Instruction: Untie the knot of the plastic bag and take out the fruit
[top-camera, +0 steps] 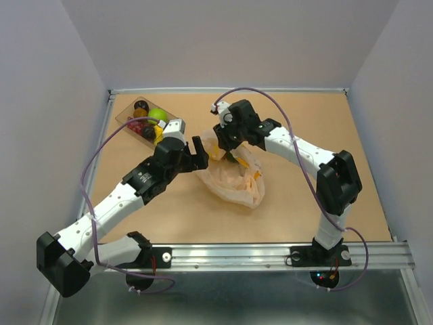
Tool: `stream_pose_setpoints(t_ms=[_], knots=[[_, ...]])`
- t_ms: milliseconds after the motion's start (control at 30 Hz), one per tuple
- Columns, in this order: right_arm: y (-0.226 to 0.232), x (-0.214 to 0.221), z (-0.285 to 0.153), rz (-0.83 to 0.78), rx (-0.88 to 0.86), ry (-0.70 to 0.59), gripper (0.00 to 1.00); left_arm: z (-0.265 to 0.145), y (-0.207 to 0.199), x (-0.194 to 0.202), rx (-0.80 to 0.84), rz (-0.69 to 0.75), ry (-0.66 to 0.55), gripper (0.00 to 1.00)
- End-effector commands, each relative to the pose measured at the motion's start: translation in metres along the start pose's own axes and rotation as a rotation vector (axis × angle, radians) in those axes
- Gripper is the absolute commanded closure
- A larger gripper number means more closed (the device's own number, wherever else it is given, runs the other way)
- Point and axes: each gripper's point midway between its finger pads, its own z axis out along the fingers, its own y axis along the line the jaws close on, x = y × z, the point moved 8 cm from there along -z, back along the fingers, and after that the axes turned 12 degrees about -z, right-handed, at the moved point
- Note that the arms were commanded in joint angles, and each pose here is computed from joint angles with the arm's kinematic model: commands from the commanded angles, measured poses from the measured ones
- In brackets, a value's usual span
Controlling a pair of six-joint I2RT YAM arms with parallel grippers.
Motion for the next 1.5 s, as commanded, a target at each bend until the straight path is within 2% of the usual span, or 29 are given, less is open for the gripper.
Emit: stream_pose_setpoints(t_ms=[0, 33, 100, 333, 567, 633, 800, 1000, 1267, 1367, 1467], knots=[[-0.013, -0.041, -0.018, 0.011, 0.095, -0.085, 0.72, -0.009, -0.021, 0.004, 0.108, 0.041, -0.045, 0.02], [-0.015, -0.047, -0.022, 0.028, 0.115, -0.099, 0.88, -0.009, -0.023, 0.005, 0.126, 0.049, -0.051, 0.02], [-0.020, -0.059, -0.036, 0.078, 0.185, -0.129, 1.00, -0.008, -0.032, 0.012, 0.190, 0.064, -0.066, 0.02], [0.004, -0.081, -0.082, 0.115, 0.138, -0.227, 0.99, 0.001, -0.036, 0.025, 0.217, 0.093, -0.050, 0.05], [0.043, -0.083, -0.104, 0.184, 0.077, -0.230, 1.00, -0.004, -0.043, 0.028, 0.276, 0.087, -0.071, 0.11], [0.047, -0.078, -0.101, 0.203, 0.069, -0.212, 1.00, -0.008, -0.044, 0.028, 0.289, 0.083, -0.078, 0.13], [0.034, -0.043, -0.075, 0.270, 0.253, -0.086, 1.00, -0.012, -0.045, 0.032, 0.314, 0.091, -0.075, 0.22], [0.008, -0.013, -0.057, 0.370, 0.417, 0.003, 1.00, -0.004, -0.053, 0.038, 0.290, 0.076, -0.040, 0.23], [-0.006, 0.017, -0.029, 0.420, 0.410, 0.100, 1.00, 0.015, -0.078, 0.049, 0.271, 0.103, 0.011, 0.23], [-0.011, 0.027, -0.024, 0.438, 0.413, 0.124, 1.00, 0.030, -0.079, 0.057, 0.214, 0.128, 0.046, 0.22], [-0.015, 0.038, -0.019, 0.474, 0.411, 0.145, 1.00, 0.033, -0.090, 0.055, 0.208, 0.079, 0.051, 0.23]])
